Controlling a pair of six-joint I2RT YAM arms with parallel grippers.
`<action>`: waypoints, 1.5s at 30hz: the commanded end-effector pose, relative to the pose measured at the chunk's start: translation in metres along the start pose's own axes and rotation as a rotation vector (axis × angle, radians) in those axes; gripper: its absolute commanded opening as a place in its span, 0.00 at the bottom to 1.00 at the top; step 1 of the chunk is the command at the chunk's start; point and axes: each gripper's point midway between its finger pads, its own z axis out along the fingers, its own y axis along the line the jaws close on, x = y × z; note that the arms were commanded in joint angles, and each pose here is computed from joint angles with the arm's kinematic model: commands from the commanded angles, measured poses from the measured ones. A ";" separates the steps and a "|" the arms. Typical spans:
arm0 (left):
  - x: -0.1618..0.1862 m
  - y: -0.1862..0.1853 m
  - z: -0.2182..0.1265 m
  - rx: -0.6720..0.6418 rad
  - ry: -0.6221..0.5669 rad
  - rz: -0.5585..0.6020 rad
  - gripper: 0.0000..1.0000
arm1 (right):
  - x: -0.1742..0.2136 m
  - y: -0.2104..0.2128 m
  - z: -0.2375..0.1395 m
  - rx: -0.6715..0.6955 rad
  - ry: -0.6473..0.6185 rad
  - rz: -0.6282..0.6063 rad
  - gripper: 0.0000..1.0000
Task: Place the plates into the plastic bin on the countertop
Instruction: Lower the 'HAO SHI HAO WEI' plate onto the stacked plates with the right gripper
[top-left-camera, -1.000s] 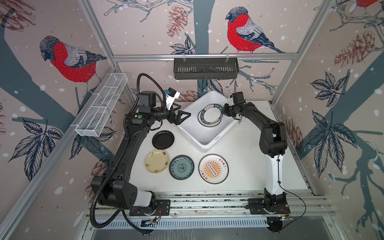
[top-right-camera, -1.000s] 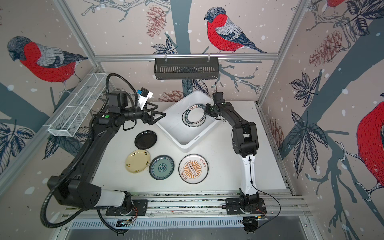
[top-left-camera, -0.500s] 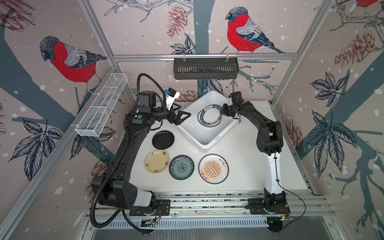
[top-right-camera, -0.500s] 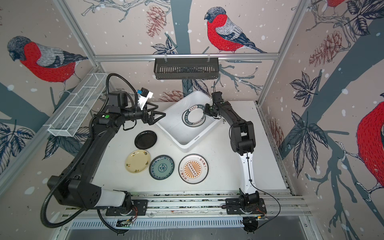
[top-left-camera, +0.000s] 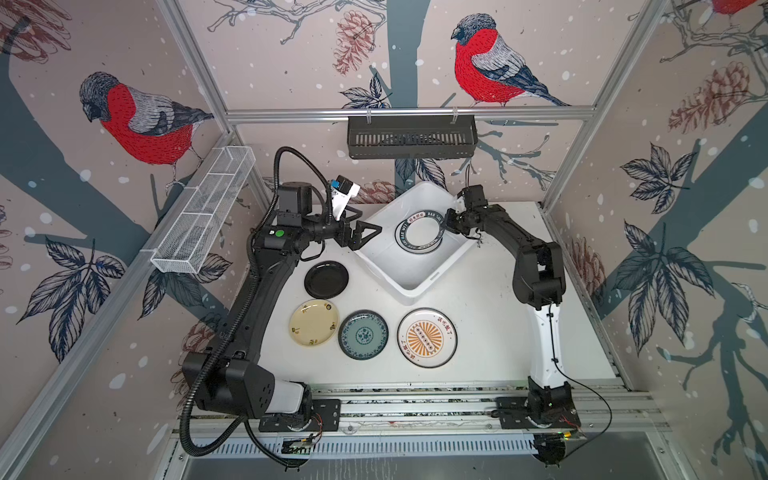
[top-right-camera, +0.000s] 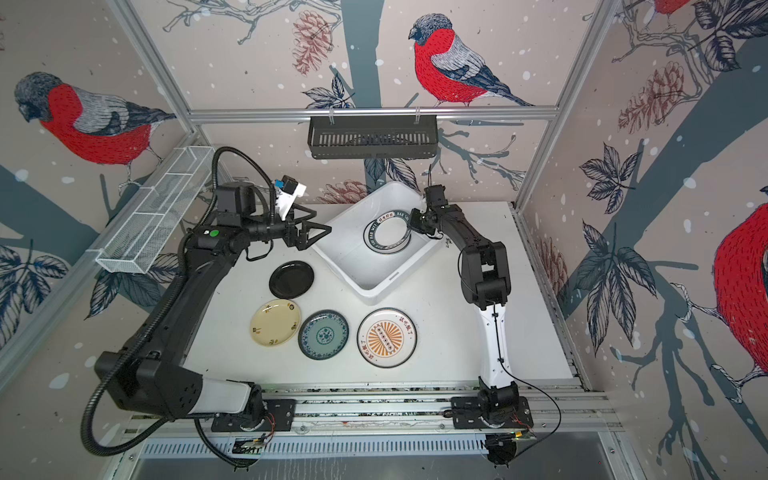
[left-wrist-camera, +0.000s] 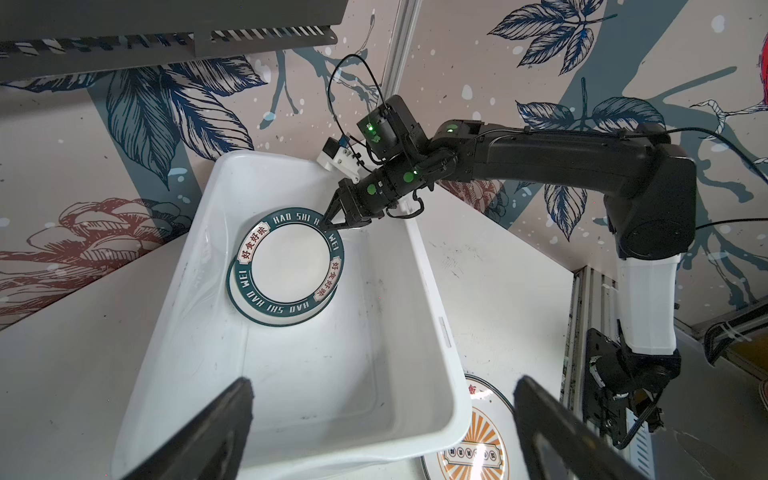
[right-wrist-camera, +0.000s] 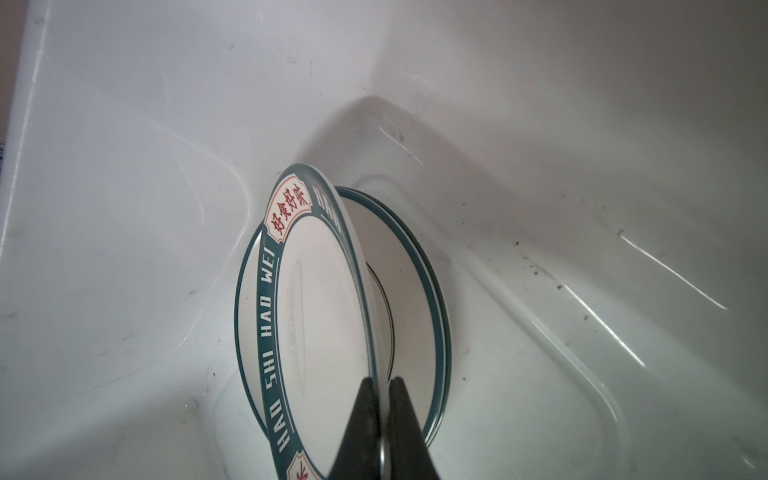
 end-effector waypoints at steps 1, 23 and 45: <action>-0.003 -0.005 -0.002 0.015 -0.006 0.021 0.97 | 0.006 -0.008 0.003 0.017 0.019 0.004 0.11; -0.004 -0.006 -0.002 0.018 -0.008 0.022 0.97 | 0.010 -0.016 0.008 0.038 0.031 0.014 0.19; -0.003 -0.007 -0.002 0.025 -0.010 0.023 0.97 | 0.013 -0.025 0.010 0.083 0.040 0.012 0.24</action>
